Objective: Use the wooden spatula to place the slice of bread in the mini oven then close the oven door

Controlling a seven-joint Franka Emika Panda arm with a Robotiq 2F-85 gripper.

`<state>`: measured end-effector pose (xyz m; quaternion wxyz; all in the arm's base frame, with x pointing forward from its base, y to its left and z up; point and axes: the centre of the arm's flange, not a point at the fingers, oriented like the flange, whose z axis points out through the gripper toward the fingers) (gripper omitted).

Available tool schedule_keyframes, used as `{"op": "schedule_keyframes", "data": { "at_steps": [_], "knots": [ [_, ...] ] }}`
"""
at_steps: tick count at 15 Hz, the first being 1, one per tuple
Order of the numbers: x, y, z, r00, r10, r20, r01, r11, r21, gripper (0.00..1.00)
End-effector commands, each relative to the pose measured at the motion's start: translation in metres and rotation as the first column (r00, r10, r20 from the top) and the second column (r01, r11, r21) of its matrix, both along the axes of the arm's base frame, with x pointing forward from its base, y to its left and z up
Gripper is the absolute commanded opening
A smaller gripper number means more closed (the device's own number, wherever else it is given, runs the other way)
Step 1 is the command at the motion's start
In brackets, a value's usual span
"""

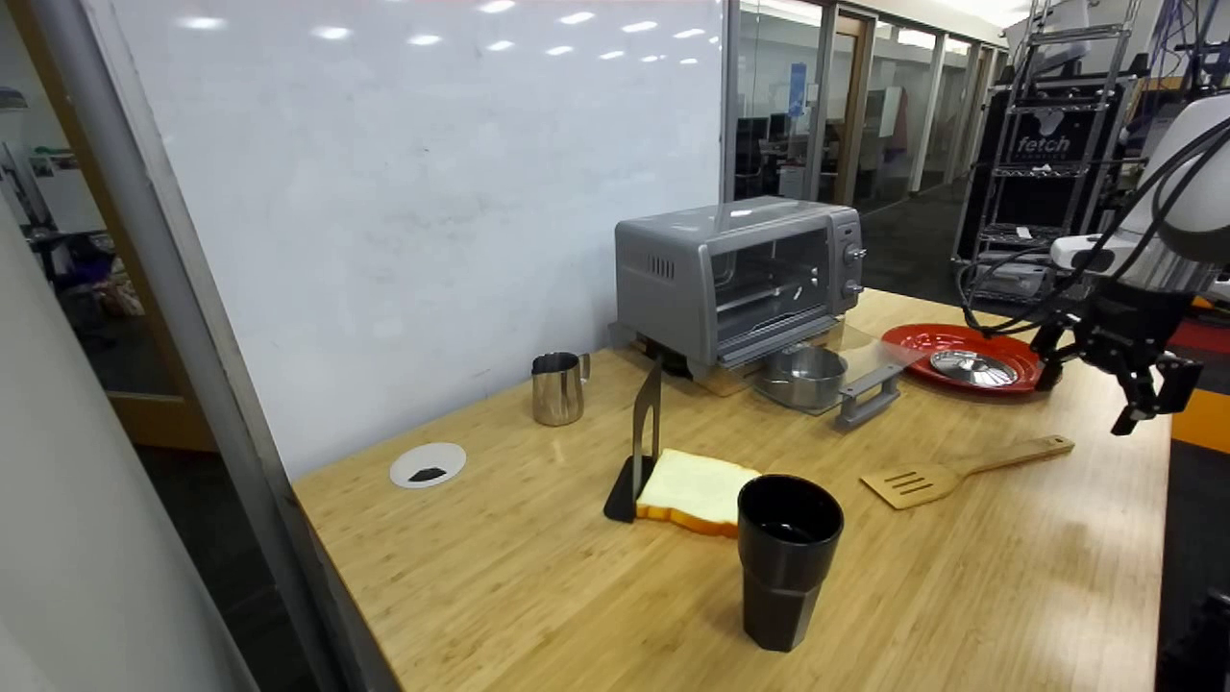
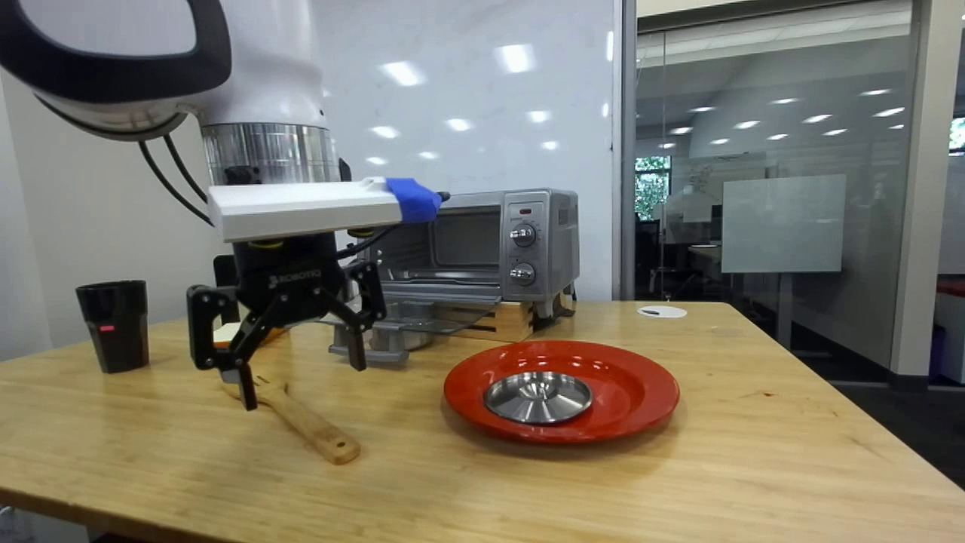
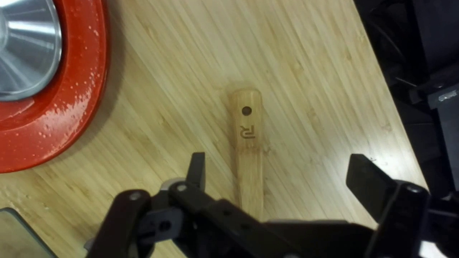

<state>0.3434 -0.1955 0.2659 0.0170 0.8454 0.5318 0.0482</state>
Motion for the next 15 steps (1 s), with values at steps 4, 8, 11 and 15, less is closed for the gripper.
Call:
{"op": "schedule_keyframes", "data": {
  "at_steps": [4, 8, 11, 15],
  "knots": [
    [0.007, -0.002, -0.027, 0.998, 0.023, 0.061, -0.025, 1.000, 0.018, 1.00],
    [0.012, 0.003, -0.035, 0.999, 0.022, 0.043, -0.024, 0.999, 0.033, 1.00],
    [0.015, 0.005, -0.040, 0.999, 0.022, 0.024, -0.023, 0.999, 0.032, 1.00],
    [0.018, 0.003, -0.043, 1.000, 0.022, 0.011, -0.022, 0.999, 0.023, 1.00]
  ]
}}
